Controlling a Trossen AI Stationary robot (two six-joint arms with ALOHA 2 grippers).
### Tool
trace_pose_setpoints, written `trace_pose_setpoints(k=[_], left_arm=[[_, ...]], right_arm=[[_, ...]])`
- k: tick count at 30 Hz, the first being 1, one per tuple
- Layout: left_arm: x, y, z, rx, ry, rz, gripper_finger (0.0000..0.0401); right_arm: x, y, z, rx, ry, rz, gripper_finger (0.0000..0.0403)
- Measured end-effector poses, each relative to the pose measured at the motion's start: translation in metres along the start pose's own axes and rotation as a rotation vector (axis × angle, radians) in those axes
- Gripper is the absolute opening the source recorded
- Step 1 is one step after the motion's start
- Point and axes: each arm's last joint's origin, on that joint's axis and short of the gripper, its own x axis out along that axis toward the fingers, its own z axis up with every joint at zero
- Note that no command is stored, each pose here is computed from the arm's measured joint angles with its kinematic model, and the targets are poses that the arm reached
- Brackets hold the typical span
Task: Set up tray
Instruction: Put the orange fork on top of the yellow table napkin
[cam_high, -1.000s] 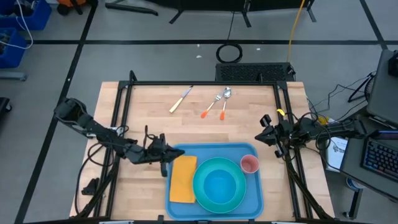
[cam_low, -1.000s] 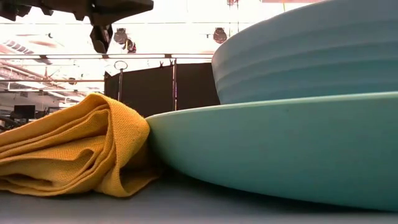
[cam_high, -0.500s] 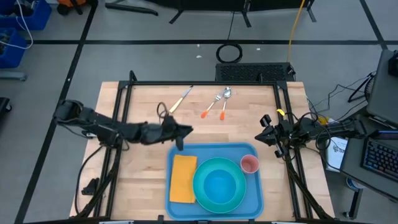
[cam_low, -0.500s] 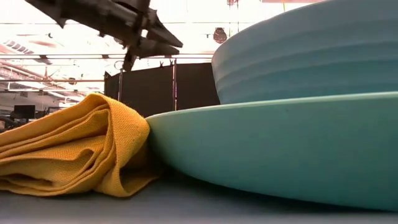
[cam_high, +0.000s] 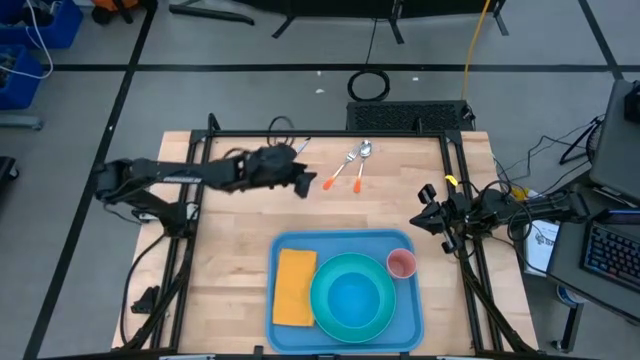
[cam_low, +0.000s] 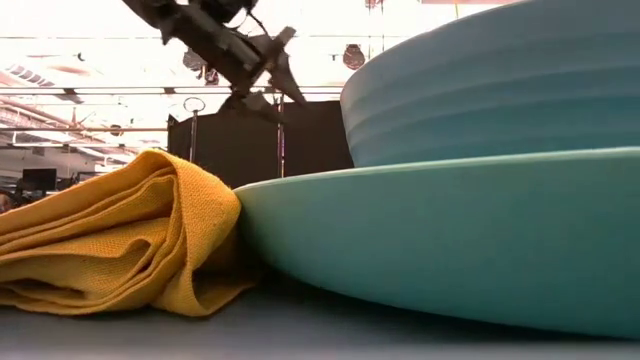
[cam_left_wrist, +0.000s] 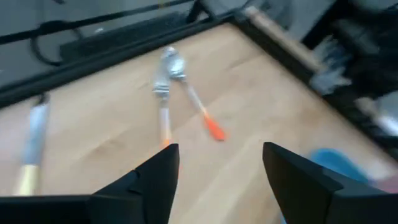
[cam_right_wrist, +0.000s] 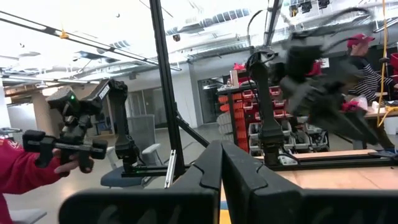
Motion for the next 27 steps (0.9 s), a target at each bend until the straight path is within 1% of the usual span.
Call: trace_pose_setpoints(k=[3,6,8,10,12,15,18,21,24,27], left_arm=[[0.016,0.003,0.017,0.032,0.027,0.036,0.0251],[0.034,0.005,0.034,0.037,0.046,-0.002,0.0263],[0.046,0.01,0.044,0.044,0.111,-0.017,0.0271],[0.06,0.016,0.055,0.048,0.164,0.015,0.0278],[0.075,0.026,0.061,0.066,0.228,0.079,0.0285],[0.098,0.036,0.07,0.092,0.298,0.092,0.0291],[0.118,0.044,0.075,0.1,0.358,0.078,0.0287],[0.135,0.053,0.079,0.084,0.408,0.065,0.0275],[0.147,0.06,0.085,0.071,0.423,0.069,0.026],[0.157,0.061,0.091,0.073,0.437,0.058,0.0247]], right_arm=[[0.0,0.0,0.0,0.0,0.001,0.0,0.0],[0.0,0.0,-0.001,0.001,0.005,-0.002,0.0],[0.0,0.0,0.0,0.0,0.003,-0.001,0.0],[0.0,0.0,-0.001,0.001,0.007,-0.002,0.0],[0.0,0.0,-0.001,0.001,0.006,-0.002,0.0],[0.0,0.0,-0.001,0.001,0.007,-0.002,0.0],[0.0,0.0,-0.001,0.001,0.008,-0.002,0.0],[0.0,0.0,-0.001,0.001,0.007,-0.002,0.0],[0.0,0.0,-0.001,0.001,0.007,-0.002,0.0],[0.0,0.0,-0.001,0.001,0.007,-0.002,0.0]])
